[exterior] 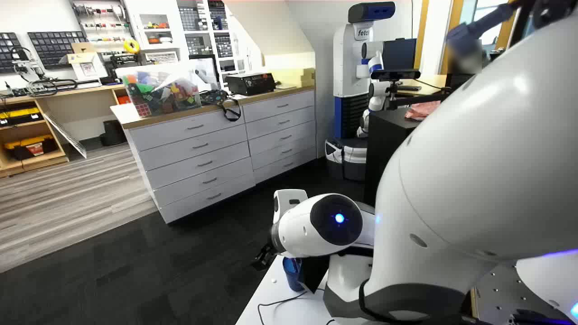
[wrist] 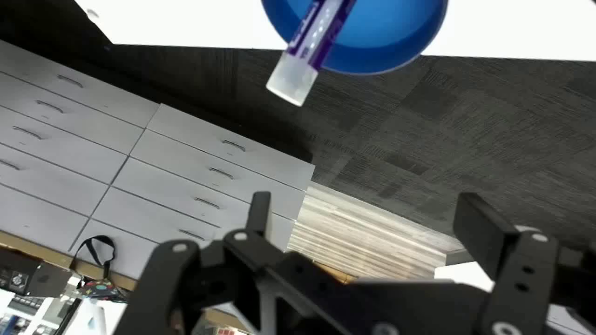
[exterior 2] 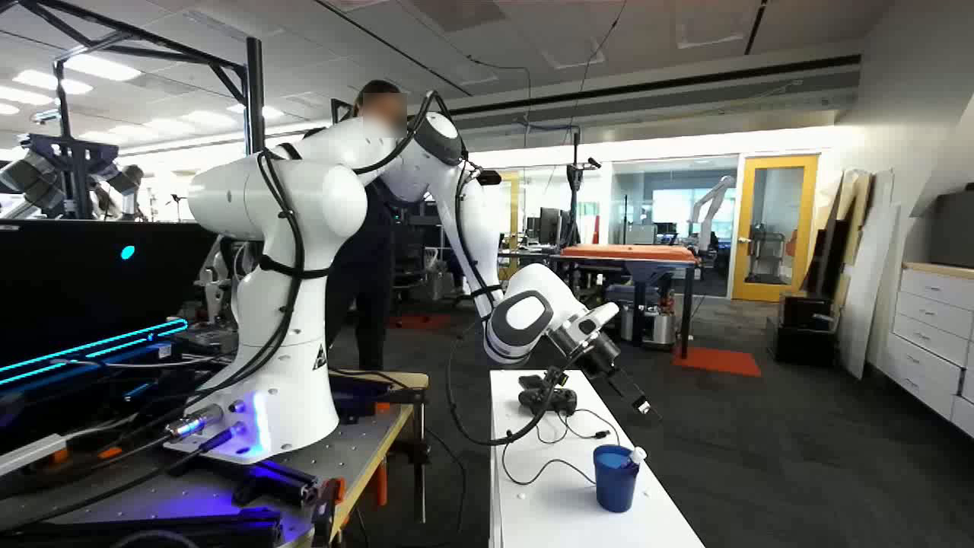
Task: Remove the marker from the cup and put it on the table
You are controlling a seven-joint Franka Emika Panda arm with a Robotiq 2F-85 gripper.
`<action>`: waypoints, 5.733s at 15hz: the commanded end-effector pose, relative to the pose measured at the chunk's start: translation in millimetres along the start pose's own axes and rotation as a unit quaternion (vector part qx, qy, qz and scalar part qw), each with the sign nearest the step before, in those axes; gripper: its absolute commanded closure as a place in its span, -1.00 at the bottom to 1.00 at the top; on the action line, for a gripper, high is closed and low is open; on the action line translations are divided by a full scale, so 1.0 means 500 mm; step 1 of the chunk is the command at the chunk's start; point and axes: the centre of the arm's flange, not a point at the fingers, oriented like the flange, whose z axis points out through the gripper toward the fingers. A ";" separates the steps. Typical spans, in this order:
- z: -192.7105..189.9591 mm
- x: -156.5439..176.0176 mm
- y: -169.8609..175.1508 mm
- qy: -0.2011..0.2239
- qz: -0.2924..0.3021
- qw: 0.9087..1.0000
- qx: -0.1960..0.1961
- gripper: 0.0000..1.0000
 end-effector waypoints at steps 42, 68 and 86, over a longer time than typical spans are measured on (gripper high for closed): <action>-0.013 0.082 0.109 -0.061 0.066 0.993 -0.071 -1.00; 0.031 0.066 0.129 -0.214 0.208 0.954 -0.030 -1.00; 0.060 0.052 0.113 -0.258 0.281 0.924 -0.001 -1.00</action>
